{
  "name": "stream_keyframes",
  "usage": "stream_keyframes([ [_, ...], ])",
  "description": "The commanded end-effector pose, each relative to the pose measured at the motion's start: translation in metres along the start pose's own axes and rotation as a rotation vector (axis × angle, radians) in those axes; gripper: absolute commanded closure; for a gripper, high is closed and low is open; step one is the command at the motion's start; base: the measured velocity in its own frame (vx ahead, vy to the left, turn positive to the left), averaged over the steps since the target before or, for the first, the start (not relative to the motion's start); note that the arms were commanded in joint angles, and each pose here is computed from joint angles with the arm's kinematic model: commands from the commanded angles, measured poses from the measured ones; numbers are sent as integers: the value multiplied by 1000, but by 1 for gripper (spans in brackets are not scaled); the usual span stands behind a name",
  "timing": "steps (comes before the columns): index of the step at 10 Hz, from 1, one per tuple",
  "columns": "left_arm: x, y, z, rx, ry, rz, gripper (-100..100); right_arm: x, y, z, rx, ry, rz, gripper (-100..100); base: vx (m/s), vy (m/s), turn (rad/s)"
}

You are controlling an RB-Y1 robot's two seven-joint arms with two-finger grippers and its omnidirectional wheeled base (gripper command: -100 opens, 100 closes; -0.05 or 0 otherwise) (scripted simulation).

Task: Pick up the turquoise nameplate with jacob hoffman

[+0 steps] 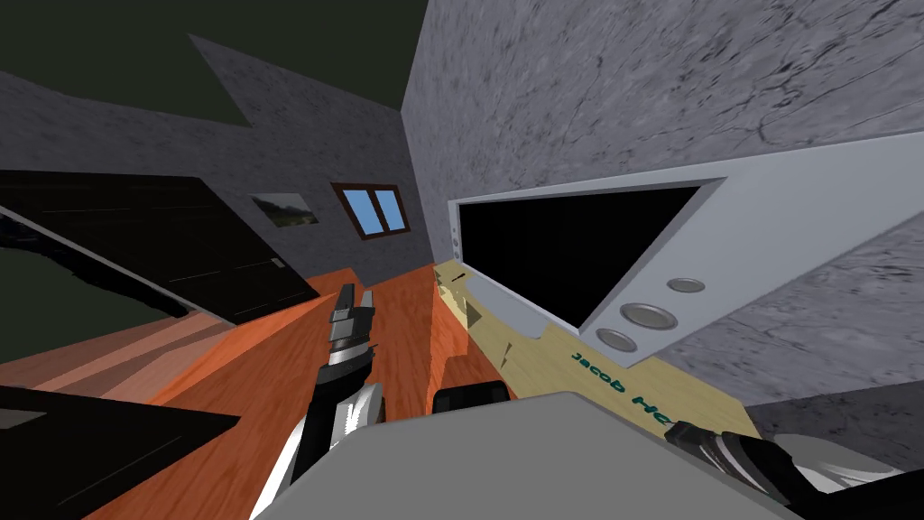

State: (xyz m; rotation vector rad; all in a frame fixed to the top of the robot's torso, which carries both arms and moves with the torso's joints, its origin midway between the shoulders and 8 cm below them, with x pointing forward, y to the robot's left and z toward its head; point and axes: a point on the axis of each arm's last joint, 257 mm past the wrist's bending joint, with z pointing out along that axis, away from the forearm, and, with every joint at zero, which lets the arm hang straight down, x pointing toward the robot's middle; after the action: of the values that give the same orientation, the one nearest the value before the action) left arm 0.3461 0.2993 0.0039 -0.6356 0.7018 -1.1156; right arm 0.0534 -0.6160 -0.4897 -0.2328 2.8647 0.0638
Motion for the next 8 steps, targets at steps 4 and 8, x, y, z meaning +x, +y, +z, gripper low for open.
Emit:
stream_keyframes([
  [4,0,0,0,0,0,0,0,40,-30,-26,52,107,-69,-100,11,-3,136],
  [8,0,0,0,0,0,0,0,67,-38,-36,64,179,-122,-100,14,-15,124],
])
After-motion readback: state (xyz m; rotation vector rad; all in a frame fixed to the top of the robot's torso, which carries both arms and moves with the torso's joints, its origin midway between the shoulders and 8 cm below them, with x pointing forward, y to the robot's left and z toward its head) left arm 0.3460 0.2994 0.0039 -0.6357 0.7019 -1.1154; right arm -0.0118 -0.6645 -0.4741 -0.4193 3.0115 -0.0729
